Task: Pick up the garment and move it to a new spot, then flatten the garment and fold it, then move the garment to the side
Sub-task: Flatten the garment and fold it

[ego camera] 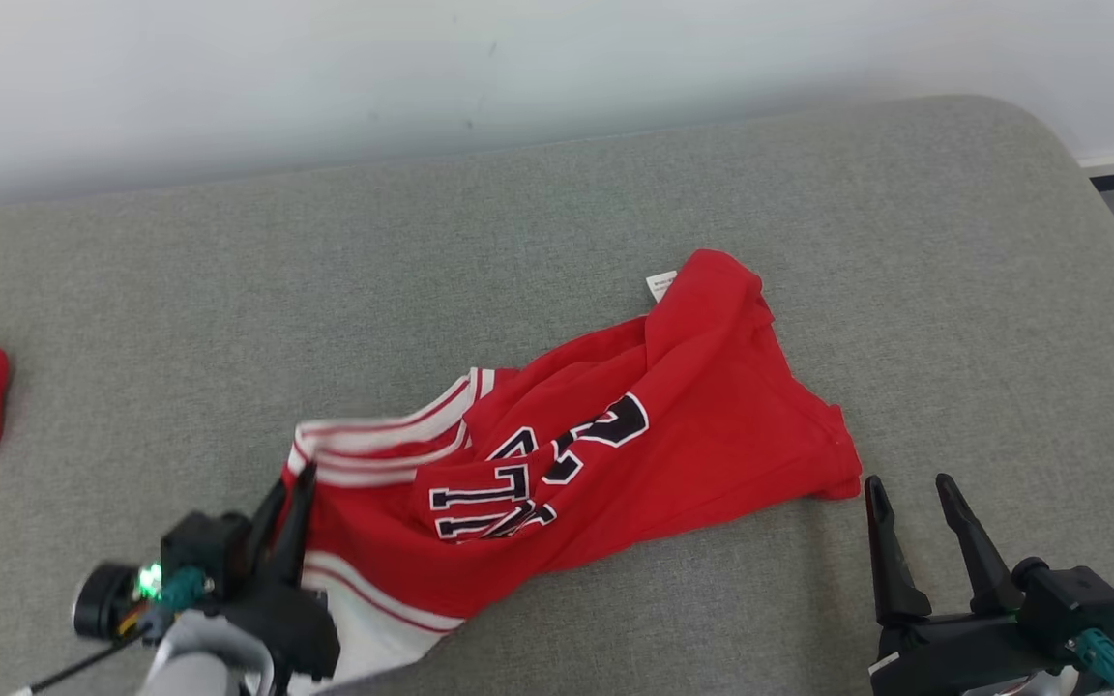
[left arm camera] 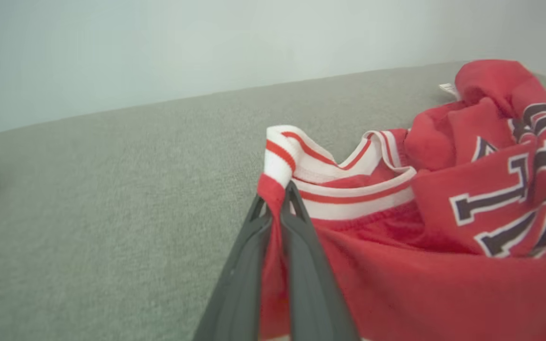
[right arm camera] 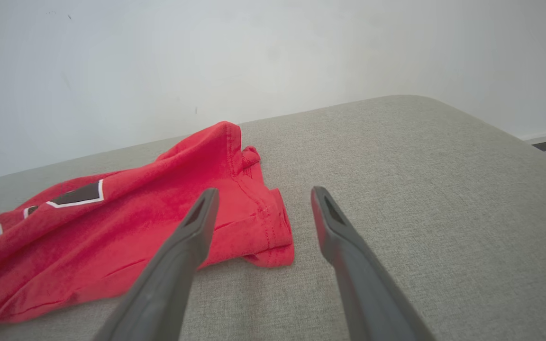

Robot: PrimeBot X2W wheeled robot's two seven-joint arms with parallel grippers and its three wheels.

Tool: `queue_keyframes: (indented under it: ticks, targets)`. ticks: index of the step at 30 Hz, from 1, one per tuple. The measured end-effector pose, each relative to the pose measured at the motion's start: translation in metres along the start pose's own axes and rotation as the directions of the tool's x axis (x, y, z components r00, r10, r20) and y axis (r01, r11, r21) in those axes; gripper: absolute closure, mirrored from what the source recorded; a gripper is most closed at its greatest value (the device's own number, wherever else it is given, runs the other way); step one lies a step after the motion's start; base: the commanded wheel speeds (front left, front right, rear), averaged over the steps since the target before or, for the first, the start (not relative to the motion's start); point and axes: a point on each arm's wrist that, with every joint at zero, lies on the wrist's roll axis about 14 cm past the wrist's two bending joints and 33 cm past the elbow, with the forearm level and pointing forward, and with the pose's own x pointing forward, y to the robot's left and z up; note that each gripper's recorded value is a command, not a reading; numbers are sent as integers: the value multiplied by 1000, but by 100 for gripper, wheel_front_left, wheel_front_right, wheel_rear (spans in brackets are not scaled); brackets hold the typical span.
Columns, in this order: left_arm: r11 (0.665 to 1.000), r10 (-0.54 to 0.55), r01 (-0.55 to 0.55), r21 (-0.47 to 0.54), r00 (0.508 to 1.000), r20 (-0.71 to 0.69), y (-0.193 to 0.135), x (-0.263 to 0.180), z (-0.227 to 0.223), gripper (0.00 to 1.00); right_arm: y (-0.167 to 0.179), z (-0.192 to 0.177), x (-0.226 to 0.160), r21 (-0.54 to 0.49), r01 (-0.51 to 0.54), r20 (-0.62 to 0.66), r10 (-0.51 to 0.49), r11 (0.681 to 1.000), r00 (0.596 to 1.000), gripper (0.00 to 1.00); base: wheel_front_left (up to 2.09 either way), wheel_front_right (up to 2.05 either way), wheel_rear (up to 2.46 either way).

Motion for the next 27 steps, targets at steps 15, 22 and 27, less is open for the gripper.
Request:
queue_keyframes:
  ticks: [15, 22, 27]
  targets:
    - [998, -5, 0, 63, 997, 72, 21, 40, 39, 100, -5, -4, 10, -5, 14, -4, -14, 1000, 1000, 0, 0, 0, 0]
    - [998, 17, -20, 62, 998, 53, 27, 51, 29, 100, -14, -10, 7, -6, 41, -23, -41, 999, 999, 0, 0, 0, 0]
    - [997, 37, -40, 65, 998, 55, 30, 49, 30, 0, -12, -10, 8, -2, 38, -19, -38, 999, 999, 0, 0, 0, 0]
